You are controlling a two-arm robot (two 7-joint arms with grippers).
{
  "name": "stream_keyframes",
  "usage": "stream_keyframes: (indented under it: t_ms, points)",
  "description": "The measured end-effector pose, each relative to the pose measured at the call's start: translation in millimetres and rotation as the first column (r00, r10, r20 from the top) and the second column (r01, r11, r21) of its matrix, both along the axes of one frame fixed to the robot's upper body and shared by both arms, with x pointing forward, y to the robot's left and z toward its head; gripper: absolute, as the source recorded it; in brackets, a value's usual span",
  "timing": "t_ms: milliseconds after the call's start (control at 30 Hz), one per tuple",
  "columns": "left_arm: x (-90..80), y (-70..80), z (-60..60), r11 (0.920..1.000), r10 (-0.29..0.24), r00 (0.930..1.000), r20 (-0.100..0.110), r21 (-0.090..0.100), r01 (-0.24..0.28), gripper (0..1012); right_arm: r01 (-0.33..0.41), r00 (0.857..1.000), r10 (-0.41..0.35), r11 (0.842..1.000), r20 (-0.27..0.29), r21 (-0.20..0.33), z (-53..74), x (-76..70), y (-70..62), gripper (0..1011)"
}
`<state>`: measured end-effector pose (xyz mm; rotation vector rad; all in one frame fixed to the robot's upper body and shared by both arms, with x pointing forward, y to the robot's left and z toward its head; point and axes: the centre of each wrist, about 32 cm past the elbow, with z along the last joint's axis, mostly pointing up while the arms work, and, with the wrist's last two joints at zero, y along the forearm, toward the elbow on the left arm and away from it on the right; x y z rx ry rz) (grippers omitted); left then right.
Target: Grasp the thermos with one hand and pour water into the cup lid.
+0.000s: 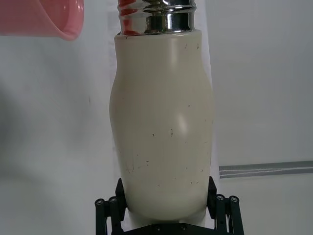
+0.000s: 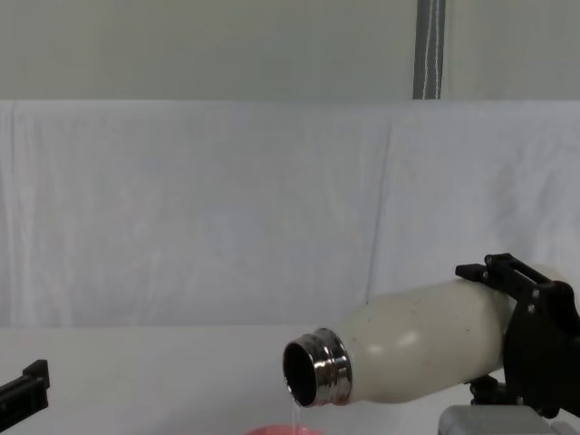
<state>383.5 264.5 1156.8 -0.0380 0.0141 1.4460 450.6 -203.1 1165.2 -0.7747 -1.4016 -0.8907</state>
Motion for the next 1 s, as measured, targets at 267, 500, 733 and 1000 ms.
stream_keyframes:
  t_ms: [267, 500, 733, 1000]
  points:
    - [0.0, 0.0, 0.0, 1.0000, 0.000, 1.0000, 0.000, 0.000, 0.000, 1001, 0.001, 1.000, -0.001, 1.000, -0.003, -0.001, -1.2, -1.1, 0.0, 951]
    - [0.0, 0.0, 0.0, 1.0000, 0.000, 1.0000, 0.000, 0.000, 0.000, 1001, 0.001, 1.000, -0.001, 1.000, -0.003, 0.000, -1.5, -1.6, 0.1, 951]
    - [0.0, 0.0, 0.0, 1.0000, 0.000, 1.0000, 0.000, 0.000, 0.000, 1001, 0.002, 1.000, -0.002, 1.000, -0.007, 0.009, -2.0, -2.0, 0.6, 951]
    - [0.0, 0.0, 0.0, 1.0000, 0.000, 1.0000, 0.000, 0.000, 0.000, 1001, -0.005, 1.000, 0.006, 0.998, -0.024, 0.055, 0.8, -2.5, 1.2, 951]
